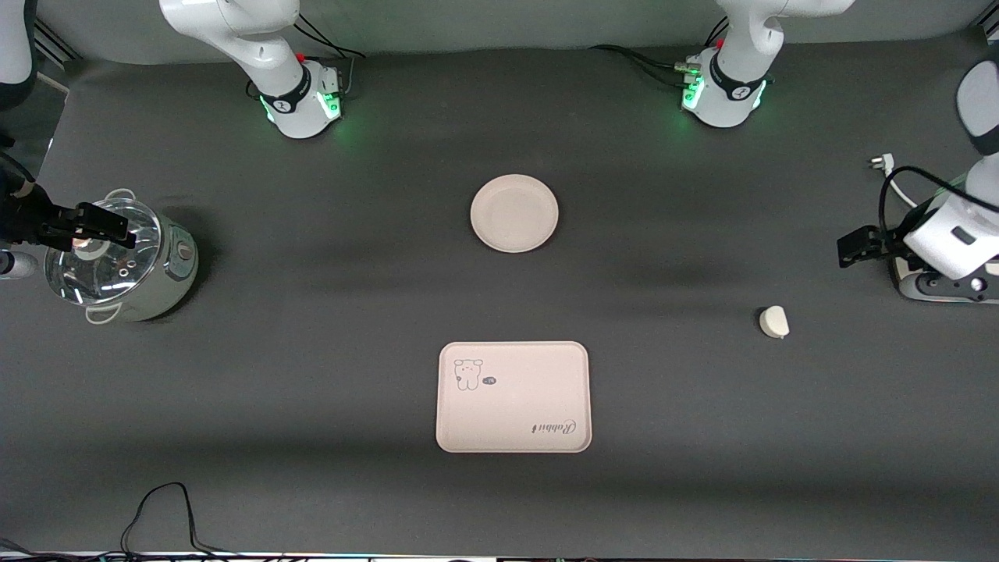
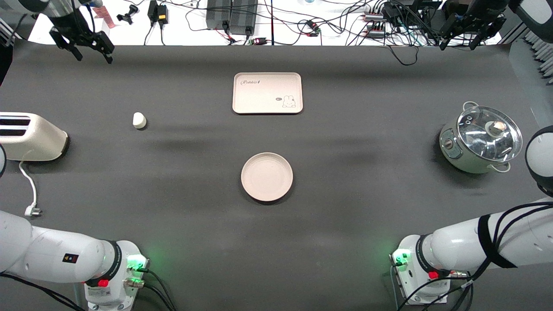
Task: Place bun in plate and plate on tray
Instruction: 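Lower the left gripper onto the white bun and close it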
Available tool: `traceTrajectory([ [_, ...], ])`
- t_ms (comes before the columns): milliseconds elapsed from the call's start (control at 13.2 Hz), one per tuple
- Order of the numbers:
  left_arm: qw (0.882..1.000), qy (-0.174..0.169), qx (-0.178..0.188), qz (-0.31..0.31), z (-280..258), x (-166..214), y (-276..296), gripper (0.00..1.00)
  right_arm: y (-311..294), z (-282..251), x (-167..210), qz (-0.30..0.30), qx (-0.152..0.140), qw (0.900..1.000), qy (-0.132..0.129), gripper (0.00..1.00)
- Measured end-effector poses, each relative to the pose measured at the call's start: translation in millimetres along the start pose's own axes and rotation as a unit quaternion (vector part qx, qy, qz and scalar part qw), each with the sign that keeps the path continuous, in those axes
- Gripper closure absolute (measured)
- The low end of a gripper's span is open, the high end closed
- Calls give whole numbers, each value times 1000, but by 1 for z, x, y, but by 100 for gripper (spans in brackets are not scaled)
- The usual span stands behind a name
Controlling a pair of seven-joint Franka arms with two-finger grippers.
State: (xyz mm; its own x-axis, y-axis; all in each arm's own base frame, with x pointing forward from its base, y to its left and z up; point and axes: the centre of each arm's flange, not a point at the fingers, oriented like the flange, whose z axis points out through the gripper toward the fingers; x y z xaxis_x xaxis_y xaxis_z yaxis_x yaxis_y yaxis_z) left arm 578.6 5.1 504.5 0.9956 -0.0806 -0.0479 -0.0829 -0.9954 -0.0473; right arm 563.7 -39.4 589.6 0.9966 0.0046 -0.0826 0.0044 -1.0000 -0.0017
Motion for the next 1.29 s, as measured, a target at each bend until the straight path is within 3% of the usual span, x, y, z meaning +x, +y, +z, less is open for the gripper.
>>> traceTrajectory([
  [909, 999, 37, 11, -16, 254, -28, 5, 0, 0, 1, 0, 0, 0, 1000, -1, 0],
  [1288, 999, 45, 18, -22, 312, -26, 7, 2, 0, 1, 0, 0, 0, 1000, -1, 0],
])
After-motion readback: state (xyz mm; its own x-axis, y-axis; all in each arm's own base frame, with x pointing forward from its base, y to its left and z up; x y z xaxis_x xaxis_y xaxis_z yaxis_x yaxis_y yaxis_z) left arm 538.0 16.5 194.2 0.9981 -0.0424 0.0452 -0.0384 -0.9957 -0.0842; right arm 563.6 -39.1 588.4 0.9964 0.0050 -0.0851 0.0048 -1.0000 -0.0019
